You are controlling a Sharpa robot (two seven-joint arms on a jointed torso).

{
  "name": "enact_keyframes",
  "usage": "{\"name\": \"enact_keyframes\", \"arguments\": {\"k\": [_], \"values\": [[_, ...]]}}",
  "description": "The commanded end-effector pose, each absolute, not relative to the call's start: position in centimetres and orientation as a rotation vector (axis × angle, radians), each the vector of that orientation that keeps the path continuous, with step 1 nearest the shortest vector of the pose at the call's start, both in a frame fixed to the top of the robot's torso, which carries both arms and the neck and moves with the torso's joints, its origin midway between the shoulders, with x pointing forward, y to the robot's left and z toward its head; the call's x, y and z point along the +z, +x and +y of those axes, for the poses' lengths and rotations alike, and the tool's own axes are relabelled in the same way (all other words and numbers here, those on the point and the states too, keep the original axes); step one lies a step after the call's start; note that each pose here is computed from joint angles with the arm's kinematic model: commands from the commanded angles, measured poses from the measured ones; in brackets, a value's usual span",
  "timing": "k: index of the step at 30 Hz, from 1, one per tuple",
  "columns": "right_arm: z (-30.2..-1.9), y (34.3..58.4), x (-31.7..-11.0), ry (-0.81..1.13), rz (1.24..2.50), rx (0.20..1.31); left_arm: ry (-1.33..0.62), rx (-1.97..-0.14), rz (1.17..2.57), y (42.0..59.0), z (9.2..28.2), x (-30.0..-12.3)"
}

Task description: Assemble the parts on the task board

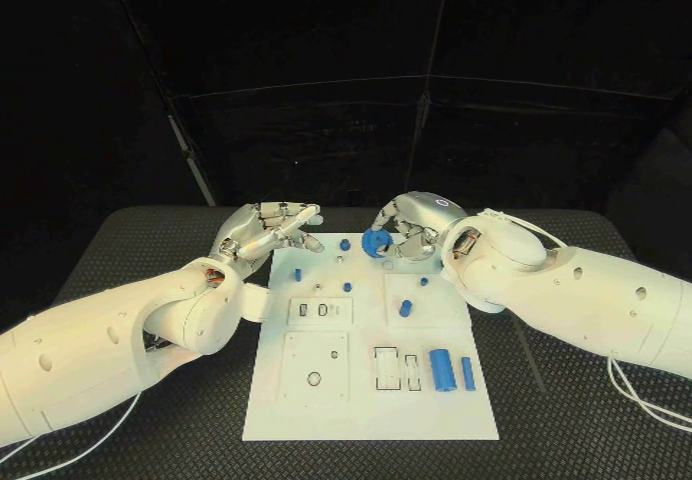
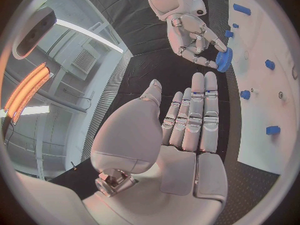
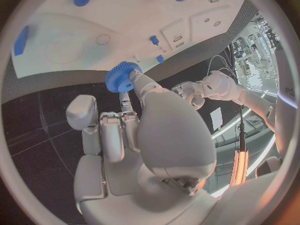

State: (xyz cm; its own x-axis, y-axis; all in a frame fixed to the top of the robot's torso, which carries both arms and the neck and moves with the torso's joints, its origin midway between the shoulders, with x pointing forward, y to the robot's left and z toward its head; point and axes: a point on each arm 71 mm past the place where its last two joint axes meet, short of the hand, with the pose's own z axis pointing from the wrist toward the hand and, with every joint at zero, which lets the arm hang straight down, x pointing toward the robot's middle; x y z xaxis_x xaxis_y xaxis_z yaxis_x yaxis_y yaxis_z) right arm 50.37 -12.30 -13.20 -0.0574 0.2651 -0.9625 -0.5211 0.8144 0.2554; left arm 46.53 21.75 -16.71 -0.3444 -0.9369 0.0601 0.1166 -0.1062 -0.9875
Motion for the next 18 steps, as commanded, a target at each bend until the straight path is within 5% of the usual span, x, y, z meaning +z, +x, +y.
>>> {"name": "enact_keyframes", "arguments": {"k": [1, 18], "values": [[-11.1, 49.7, -12.8, -0.246, 1.469, 0.645, -0.974, -1.591, 1.308, 46.6, 21.8, -16.5], [-5.8, 50.4, -14.7, -0.315, 1.48, 0.642, -0.973, -1.585, 1.3, 46.9, 21.9, -16.5]]}}
